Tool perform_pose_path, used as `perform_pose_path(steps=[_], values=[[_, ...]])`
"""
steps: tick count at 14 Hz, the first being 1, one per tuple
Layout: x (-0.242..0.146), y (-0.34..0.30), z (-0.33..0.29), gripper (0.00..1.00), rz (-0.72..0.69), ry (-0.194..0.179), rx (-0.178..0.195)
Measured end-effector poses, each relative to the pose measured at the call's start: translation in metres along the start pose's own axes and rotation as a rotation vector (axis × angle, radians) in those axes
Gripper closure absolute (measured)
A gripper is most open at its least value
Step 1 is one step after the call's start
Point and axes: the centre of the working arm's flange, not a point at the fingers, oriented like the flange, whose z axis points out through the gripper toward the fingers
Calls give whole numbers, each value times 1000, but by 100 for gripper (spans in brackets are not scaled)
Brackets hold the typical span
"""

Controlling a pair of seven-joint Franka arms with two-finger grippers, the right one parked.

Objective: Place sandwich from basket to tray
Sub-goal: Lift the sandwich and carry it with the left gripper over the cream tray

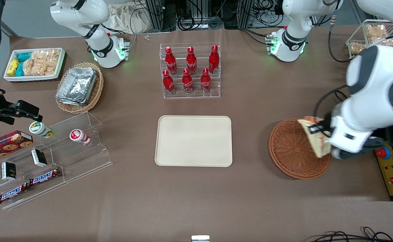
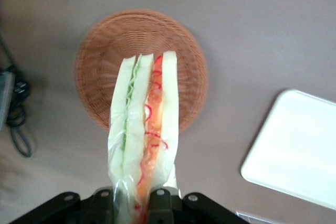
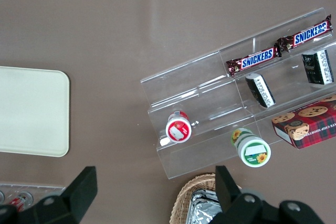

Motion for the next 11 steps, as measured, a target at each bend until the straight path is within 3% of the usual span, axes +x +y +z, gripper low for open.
perform_pose_path(steps=[5,11], values=[[-53,130,70,84,170,-91,22],[-50,195,155,84,192,-84,-51]])
